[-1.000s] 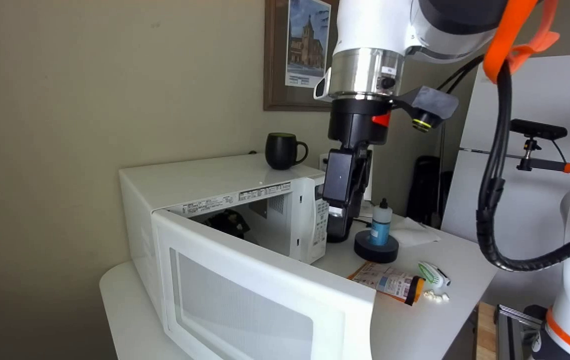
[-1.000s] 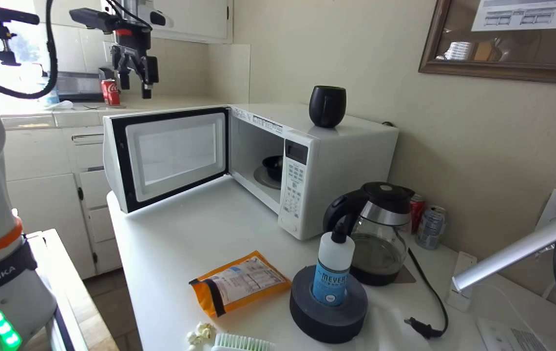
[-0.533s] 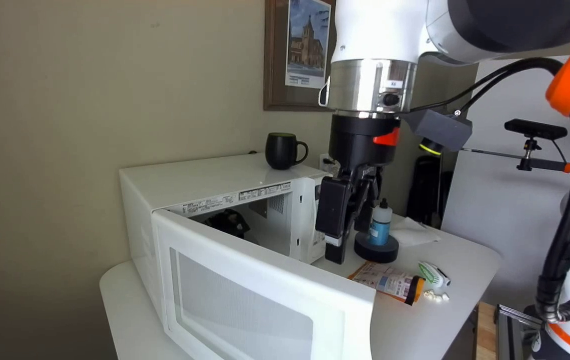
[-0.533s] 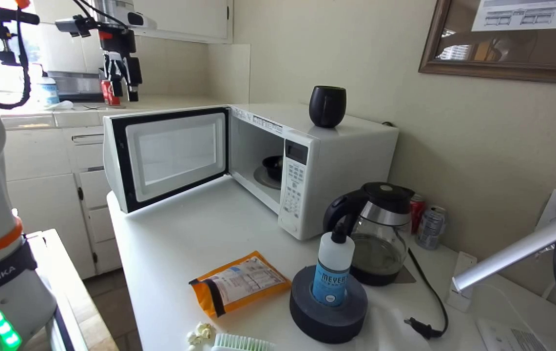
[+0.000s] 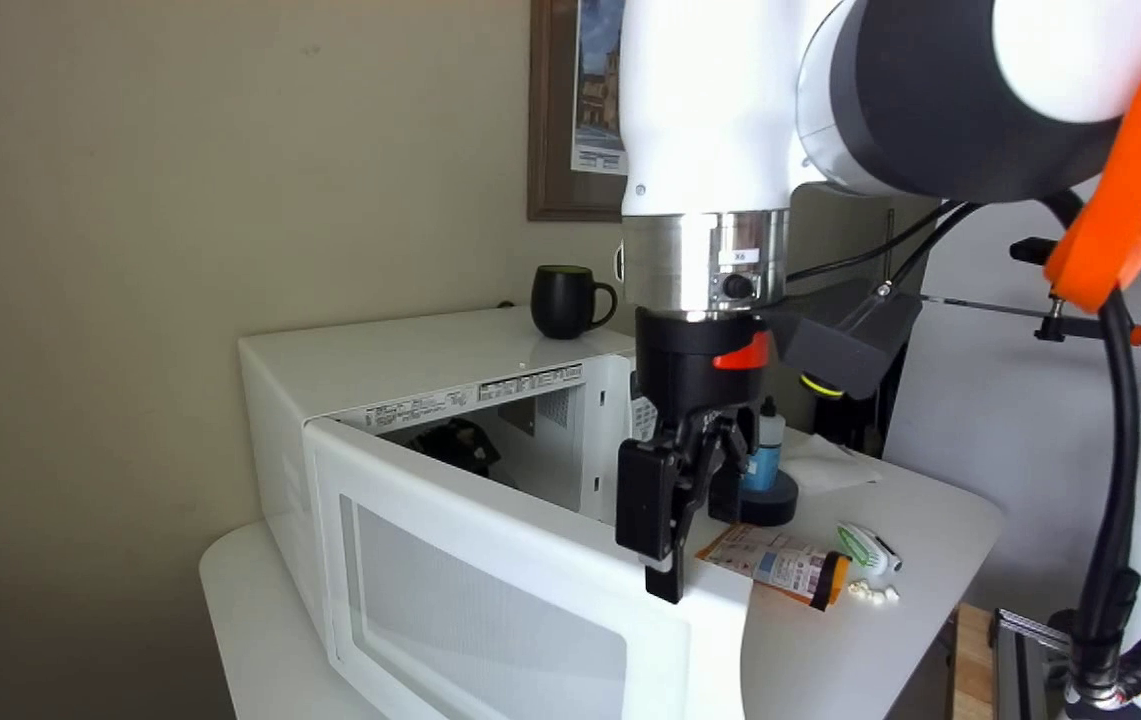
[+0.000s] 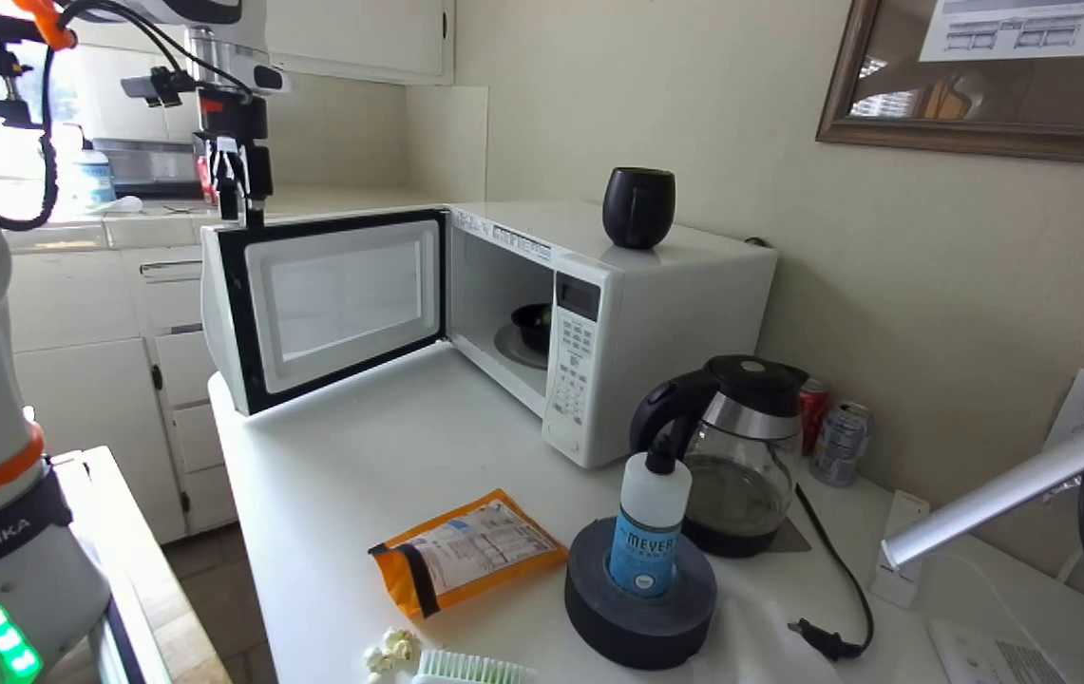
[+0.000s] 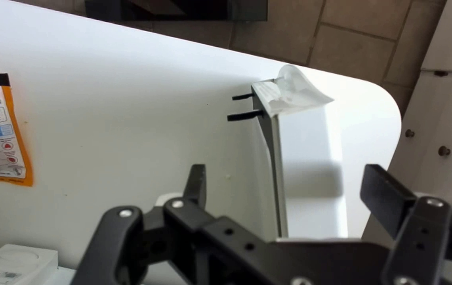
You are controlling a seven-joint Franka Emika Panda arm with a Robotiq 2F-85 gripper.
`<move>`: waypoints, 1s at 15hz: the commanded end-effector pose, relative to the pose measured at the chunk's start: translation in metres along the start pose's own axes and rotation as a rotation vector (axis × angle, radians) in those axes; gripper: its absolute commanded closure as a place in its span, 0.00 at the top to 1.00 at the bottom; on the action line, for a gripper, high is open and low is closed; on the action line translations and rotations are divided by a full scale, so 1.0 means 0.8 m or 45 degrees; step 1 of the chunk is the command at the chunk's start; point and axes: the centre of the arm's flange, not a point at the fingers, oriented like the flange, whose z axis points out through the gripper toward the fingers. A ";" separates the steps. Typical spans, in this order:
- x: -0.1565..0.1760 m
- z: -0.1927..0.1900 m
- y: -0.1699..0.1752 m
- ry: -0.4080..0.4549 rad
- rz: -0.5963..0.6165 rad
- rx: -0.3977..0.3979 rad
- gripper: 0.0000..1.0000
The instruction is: Close the microwave door
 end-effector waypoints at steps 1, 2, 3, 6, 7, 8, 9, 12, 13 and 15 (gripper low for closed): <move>0.018 0.020 -0.011 -0.042 -0.036 -0.084 1.00; 0.018 0.022 -0.009 -0.048 -0.044 -0.109 1.00; 0.020 0.019 -0.001 -0.038 -0.043 -0.152 1.00; 0.023 0.008 0.044 -0.019 0.061 -0.354 1.00; 0.025 0.005 0.065 0.008 0.117 -0.405 1.00; 0.030 0.003 0.085 0.043 0.181 -0.432 1.00; 0.034 -0.005 0.105 0.082 0.243 -0.444 1.00; 0.038 -0.030 0.161 0.156 0.446 -0.404 1.00; 0.036 -0.034 0.171 0.165 0.512 -0.355 1.00; 0.039 -0.034 0.199 0.158 0.627 -0.263 1.00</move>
